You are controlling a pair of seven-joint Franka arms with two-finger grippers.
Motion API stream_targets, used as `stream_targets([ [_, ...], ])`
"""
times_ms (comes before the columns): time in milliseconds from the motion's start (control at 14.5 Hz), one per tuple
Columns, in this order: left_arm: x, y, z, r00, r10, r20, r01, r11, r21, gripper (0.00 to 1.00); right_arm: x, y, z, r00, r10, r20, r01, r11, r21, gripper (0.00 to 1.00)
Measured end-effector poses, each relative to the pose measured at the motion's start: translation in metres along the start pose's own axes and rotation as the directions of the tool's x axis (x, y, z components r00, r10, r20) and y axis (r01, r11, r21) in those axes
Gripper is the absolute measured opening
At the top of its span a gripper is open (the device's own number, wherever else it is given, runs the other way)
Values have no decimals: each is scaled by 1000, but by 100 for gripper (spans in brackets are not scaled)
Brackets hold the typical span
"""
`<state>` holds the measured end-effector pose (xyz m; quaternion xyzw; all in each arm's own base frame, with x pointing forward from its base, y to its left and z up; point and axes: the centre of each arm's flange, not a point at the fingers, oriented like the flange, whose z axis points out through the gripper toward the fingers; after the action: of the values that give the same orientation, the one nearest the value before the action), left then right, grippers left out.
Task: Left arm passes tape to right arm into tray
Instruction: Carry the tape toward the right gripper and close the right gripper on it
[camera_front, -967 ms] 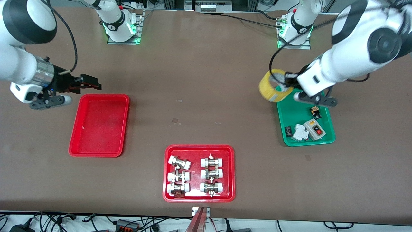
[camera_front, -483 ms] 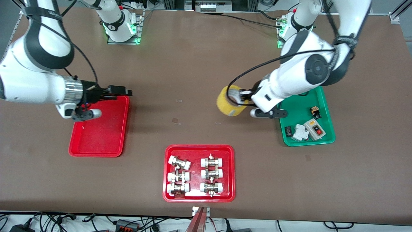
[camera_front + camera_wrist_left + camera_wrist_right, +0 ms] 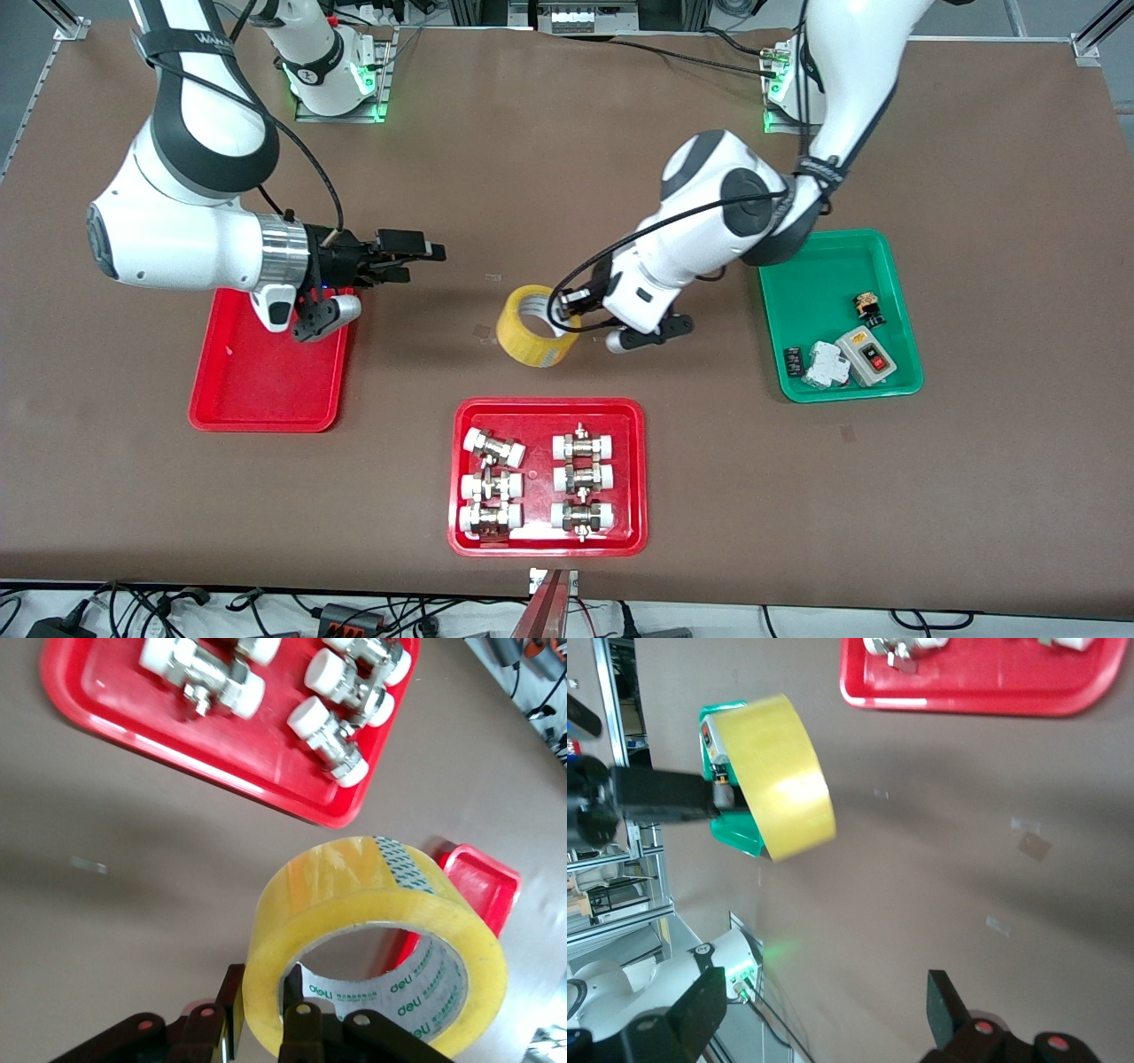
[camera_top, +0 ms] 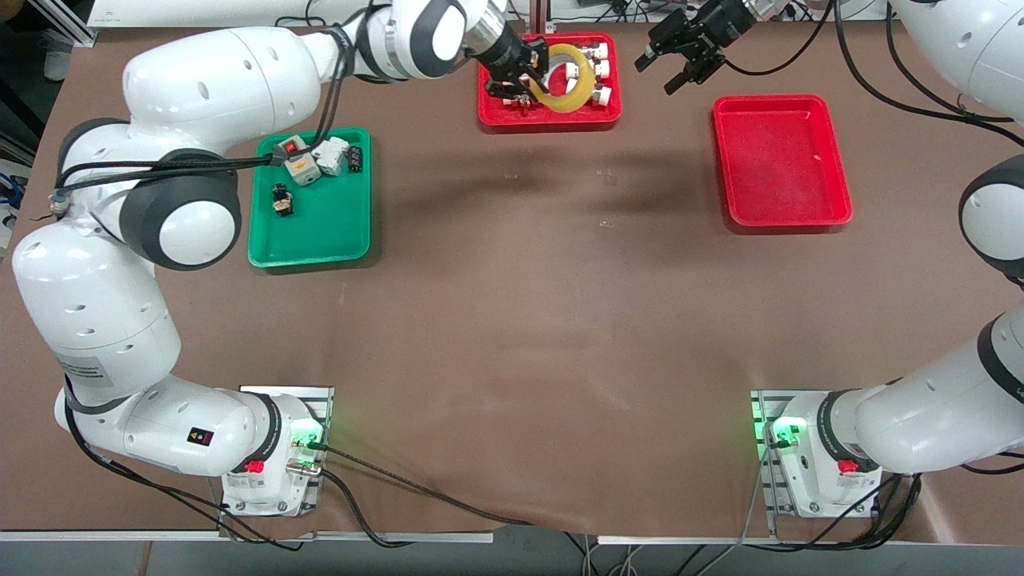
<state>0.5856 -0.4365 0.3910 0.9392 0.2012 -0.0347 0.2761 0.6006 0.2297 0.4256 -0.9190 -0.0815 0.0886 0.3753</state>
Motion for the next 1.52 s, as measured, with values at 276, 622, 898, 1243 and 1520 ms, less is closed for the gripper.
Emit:
stream_targets([
  [276, -1, 5, -3, 1000, -14, -6, 14, 1000, -10, 21, 18, 14, 25, 998, -64, -17, 63, 998, -15, 100],
  [622, -10, 5, 10, 1000, -11, 12, 11, 1000, 4, 21, 43, 9, 32, 987, -145, -65, 149, 987, 64, 100],
  [898, -15, 3, 24, 1000, -9, 28, 9, 1000, 17, 21, 51, 14, 49, 978, -194, -76, 202, 972, 118, 100],
  [1243, -14, 2, 24, 1000, -10, 28, 10, 1000, 18, 21, 60, 21, 60, 964, -255, -78, 263, 958, 117, 100],
  [1520, -14, 2, 24, 1000, -10, 28, 10, 1000, 18, 21, 62, 30, 69, 953, -293, -76, 301, 946, 123, 100],
])
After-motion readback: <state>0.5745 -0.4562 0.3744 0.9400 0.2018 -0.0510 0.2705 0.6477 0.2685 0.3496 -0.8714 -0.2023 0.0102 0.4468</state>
